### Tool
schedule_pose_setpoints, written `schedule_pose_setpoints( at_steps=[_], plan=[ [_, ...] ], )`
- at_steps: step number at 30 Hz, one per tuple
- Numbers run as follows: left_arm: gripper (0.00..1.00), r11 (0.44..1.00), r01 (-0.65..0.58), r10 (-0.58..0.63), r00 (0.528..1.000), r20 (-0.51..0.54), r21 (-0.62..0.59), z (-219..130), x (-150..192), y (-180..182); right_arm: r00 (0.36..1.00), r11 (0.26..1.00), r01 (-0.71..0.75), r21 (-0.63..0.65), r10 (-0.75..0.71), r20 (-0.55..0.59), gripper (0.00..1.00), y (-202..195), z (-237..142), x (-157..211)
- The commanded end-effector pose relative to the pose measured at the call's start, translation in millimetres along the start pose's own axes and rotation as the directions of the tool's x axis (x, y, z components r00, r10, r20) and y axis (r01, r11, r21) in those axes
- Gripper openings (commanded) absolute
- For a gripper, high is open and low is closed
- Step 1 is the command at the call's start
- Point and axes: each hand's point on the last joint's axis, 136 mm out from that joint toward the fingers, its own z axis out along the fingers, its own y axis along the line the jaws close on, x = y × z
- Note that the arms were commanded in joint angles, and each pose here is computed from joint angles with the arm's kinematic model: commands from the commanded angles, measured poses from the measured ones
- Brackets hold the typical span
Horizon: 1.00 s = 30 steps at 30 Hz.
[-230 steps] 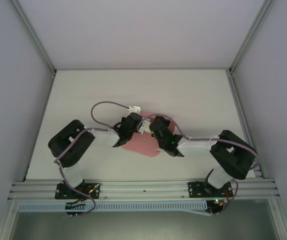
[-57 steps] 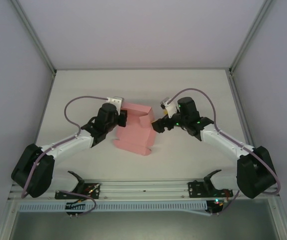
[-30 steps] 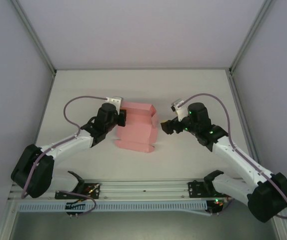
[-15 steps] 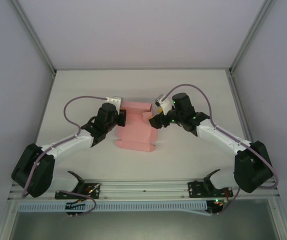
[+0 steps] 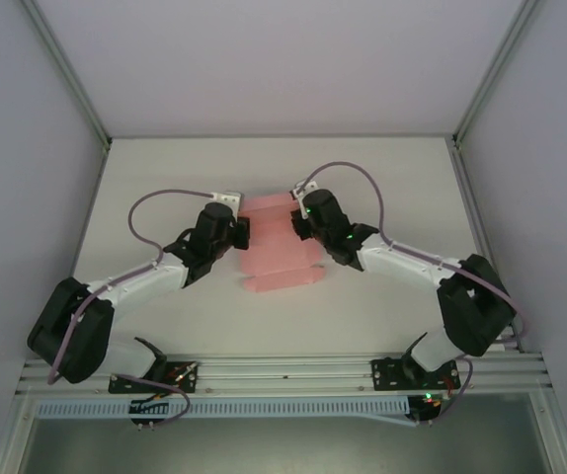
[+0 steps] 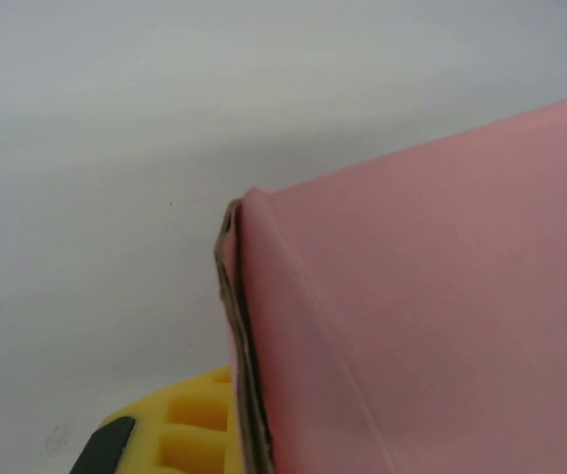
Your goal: Assemble paper box
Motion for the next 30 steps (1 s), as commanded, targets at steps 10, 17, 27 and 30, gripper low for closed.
schedule_pose_setpoints(
  at_steps=[10,17,27,30],
  plan=[
    [0.00,0.835,0.273,-0.304,0.953,0.013,-0.477,-20,7,89,0.989,0.485,0.033,0.874,0.108,-0.097,0.14,-157,-26,31],
    [0.00,0.752,0.271,-0.338,0.941,0.001,-0.601,-34,18,118,0.990,0.388,0.087,0.918,0.065,-0.122,0.16,-173,-45,31],
    [0.00,0.983,0.145,-0.151,0.987,-0.051,-0.111,7,-28,19,0.983,0.971,-0.181,0.156,0.182,0.007,0.64,-38,13,5],
    [0.00,0.992,0.117,-0.119,0.992,-0.038,-0.046,9,-40,6,0.982,0.975,-0.170,-0.146,0.180,0.057,0.86,5,-9,-16]
  ],
)
